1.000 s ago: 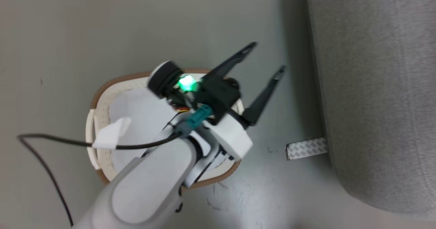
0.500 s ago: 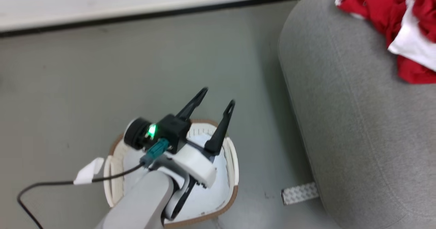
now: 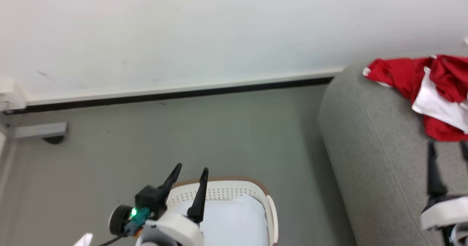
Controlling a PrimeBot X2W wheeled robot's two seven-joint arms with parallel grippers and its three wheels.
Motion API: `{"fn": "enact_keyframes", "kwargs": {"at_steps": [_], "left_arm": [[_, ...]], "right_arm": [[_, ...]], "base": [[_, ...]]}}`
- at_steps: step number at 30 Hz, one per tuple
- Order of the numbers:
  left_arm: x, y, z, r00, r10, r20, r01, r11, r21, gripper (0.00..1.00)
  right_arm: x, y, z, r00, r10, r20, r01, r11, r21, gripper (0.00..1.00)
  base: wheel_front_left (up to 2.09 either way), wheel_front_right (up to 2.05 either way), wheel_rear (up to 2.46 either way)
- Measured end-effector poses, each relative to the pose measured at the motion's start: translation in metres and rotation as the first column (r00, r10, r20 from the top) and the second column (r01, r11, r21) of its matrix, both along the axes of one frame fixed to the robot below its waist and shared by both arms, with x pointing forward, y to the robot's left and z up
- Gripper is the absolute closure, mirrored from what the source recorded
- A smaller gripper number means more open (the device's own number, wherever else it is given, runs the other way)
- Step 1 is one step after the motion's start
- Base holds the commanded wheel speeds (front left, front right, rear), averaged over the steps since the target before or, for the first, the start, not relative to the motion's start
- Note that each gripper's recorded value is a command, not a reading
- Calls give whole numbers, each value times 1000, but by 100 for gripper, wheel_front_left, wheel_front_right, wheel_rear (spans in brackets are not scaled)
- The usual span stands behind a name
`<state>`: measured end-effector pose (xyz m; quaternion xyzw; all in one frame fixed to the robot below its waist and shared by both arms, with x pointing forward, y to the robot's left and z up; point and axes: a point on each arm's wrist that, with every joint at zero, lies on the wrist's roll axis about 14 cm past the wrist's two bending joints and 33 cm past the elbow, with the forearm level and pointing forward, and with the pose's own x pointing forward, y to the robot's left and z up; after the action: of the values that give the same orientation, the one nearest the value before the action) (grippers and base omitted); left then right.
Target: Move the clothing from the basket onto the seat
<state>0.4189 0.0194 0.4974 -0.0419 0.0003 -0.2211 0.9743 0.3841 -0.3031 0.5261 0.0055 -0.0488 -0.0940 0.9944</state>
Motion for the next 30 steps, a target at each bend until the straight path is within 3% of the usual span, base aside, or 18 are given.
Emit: {"fn": "enact_keyframes", "kwargs": {"at_steps": [6,13,30], "left_arm": [[-17,54,0,988,153,-4,-153,988,-2,0],[-36,95,-3,963,268,-16,-268,963,-21,0],[-53,118,0,944,329,2,-328,943,-52,0]], "right_arm": [[-13,57,-21,993,119,-19,-117,989,88,0],[-23,92,-29,984,177,-12,-173,972,161,0],[-39,104,-35,982,188,-23,-181,969,169,0]], "base": [[0,0,0],[0,0,0],[0,0,0]]}}
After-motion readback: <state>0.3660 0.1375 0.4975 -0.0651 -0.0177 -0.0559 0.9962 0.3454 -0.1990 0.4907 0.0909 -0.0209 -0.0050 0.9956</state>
